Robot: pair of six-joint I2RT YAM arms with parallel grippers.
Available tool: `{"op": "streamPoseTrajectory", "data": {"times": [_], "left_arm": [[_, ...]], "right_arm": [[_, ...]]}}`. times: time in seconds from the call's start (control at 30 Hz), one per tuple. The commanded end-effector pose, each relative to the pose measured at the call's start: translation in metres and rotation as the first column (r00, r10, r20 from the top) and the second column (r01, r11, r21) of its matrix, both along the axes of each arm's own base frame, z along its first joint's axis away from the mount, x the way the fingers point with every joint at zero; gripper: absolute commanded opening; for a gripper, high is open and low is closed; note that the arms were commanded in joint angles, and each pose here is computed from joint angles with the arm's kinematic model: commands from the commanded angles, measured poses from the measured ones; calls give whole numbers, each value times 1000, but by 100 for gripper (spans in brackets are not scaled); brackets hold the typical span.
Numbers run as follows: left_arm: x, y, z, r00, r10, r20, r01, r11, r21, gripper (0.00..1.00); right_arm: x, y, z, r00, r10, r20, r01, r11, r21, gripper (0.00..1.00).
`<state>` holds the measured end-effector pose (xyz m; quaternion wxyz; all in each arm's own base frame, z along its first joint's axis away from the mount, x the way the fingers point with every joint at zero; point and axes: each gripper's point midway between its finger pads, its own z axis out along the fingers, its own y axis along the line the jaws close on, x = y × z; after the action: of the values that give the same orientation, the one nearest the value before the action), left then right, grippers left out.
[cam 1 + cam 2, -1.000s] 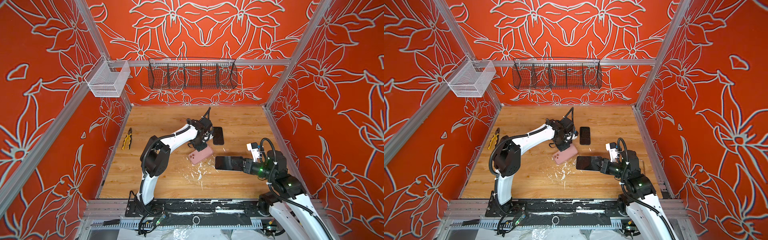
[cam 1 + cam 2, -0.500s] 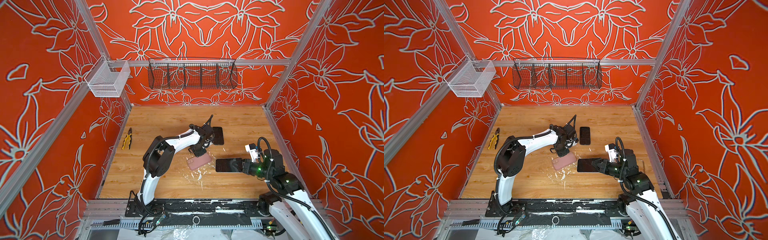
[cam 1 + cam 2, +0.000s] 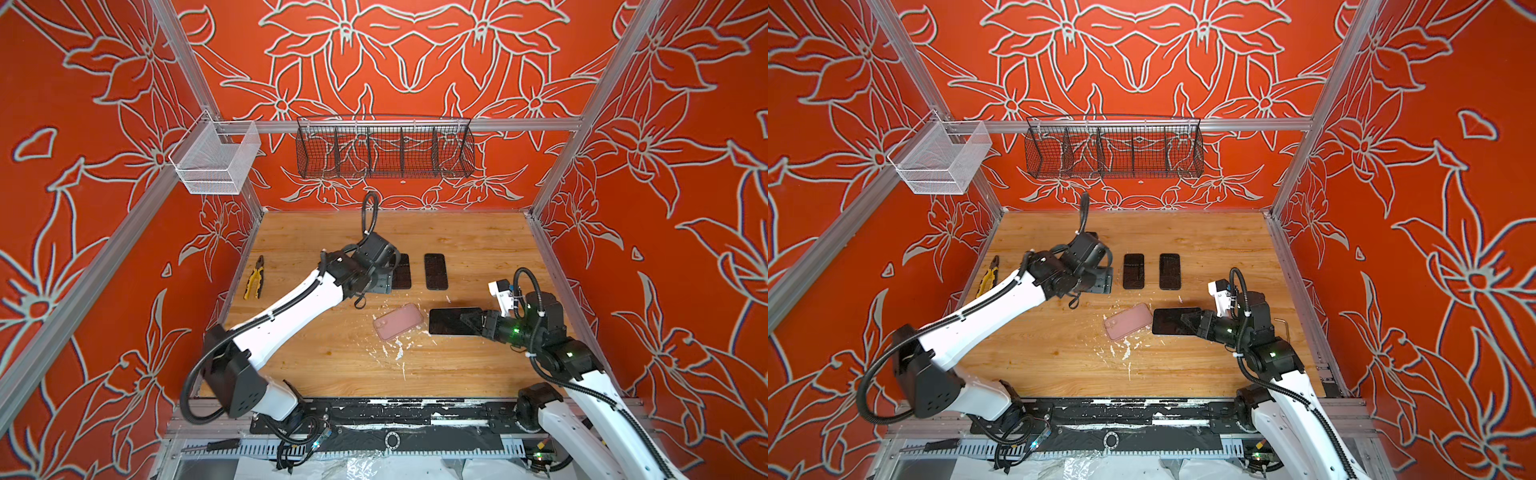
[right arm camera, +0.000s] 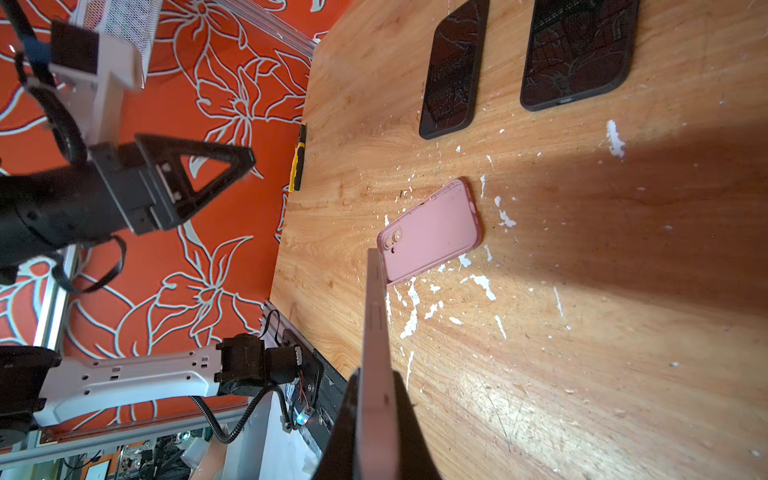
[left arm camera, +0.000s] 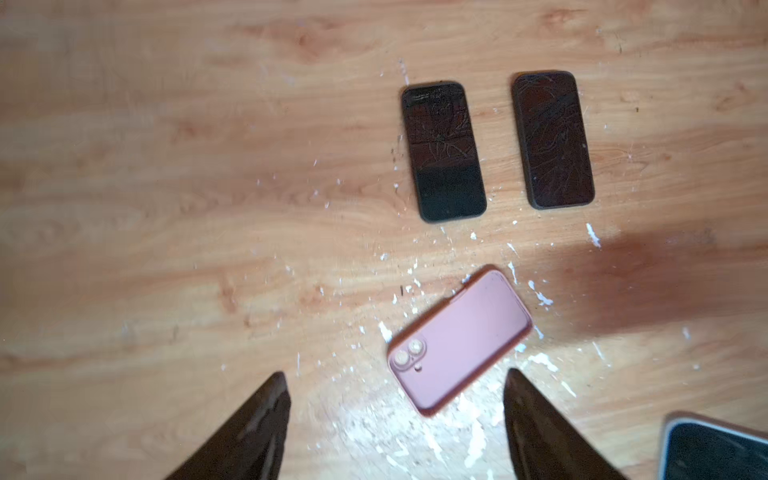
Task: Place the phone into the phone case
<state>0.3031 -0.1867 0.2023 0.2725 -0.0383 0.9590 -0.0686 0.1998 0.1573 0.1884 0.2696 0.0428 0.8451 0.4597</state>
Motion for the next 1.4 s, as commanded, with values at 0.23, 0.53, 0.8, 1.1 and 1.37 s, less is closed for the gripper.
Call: {"op": "streamPoseTrajectory", "data": {"times": [0.23, 0.53, 0.8, 1.1, 1.37], "left_arm": [[-64, -15, -129, 775, 376, -509, -497, 859, -122, 73], [-59, -31, -163, 716, 405, -569, -525, 849, -56, 54], [-71, -32, -184, 679, 419, -603, -519, 855, 10, 39], [-71, -11, -184, 709, 448, -544, -475, 874, 101, 7], [-61, 0, -170, 831, 285, -477, -231, 958, 170, 0]], "right_arm": [[24, 10, 17, 994, 34, 107, -36, 999, 19, 0], [24, 11, 18, 993, 41, 113, -43, 999, 20, 0], [23, 9, 20, 993, 32, 114, -34, 999, 18, 0], [29, 11, 24, 993, 31, 113, -34, 999, 22, 0], [26, 8, 28, 993, 26, 112, -26, 1000, 0, 0]]}}
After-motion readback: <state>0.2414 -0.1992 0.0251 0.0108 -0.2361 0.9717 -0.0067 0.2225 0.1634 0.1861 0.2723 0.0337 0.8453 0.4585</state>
